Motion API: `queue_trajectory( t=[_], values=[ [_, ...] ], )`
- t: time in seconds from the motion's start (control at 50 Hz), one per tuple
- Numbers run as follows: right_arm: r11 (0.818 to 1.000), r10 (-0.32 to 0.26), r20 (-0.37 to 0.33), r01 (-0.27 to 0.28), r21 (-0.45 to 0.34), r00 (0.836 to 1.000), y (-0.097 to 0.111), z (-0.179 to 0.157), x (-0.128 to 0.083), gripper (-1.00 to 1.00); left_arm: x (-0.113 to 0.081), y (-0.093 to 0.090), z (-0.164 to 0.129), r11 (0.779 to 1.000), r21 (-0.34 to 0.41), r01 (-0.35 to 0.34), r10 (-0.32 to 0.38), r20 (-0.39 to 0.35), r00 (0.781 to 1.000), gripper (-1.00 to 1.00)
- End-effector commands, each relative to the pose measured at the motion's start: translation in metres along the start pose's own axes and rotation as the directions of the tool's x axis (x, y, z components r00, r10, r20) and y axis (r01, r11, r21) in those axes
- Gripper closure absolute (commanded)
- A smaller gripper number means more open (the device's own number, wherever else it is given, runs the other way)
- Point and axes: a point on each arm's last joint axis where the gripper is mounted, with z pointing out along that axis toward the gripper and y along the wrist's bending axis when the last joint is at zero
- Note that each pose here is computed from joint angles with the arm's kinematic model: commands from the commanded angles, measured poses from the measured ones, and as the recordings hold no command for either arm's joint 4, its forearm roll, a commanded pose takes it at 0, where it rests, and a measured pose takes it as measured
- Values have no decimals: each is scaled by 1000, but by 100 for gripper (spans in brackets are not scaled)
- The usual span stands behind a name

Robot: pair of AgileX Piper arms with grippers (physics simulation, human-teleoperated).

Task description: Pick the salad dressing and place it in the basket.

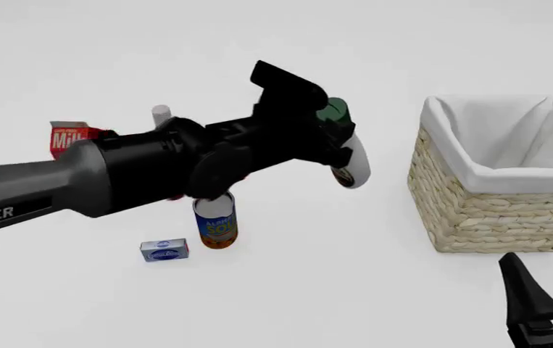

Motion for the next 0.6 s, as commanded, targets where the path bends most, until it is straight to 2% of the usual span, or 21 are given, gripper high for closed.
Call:
queue_trajectory(
  t=[0.02,0.36,0.6],
  values=[
    [1000,-3,4,3,6,1000,0,0,0,-100,0,7,15,1000,-16,-12,12,2,1000,100],
    [1000,-4,7,4,6,1000,0,0,-1,-100,5,-1,14,1000,1,-31,31,2,1000,100],
    [1000,-8,11,7,7,1000,0,0,-1,-100,2,-1,12,1000,2,-18,18,10,1000,100]
  ],
)
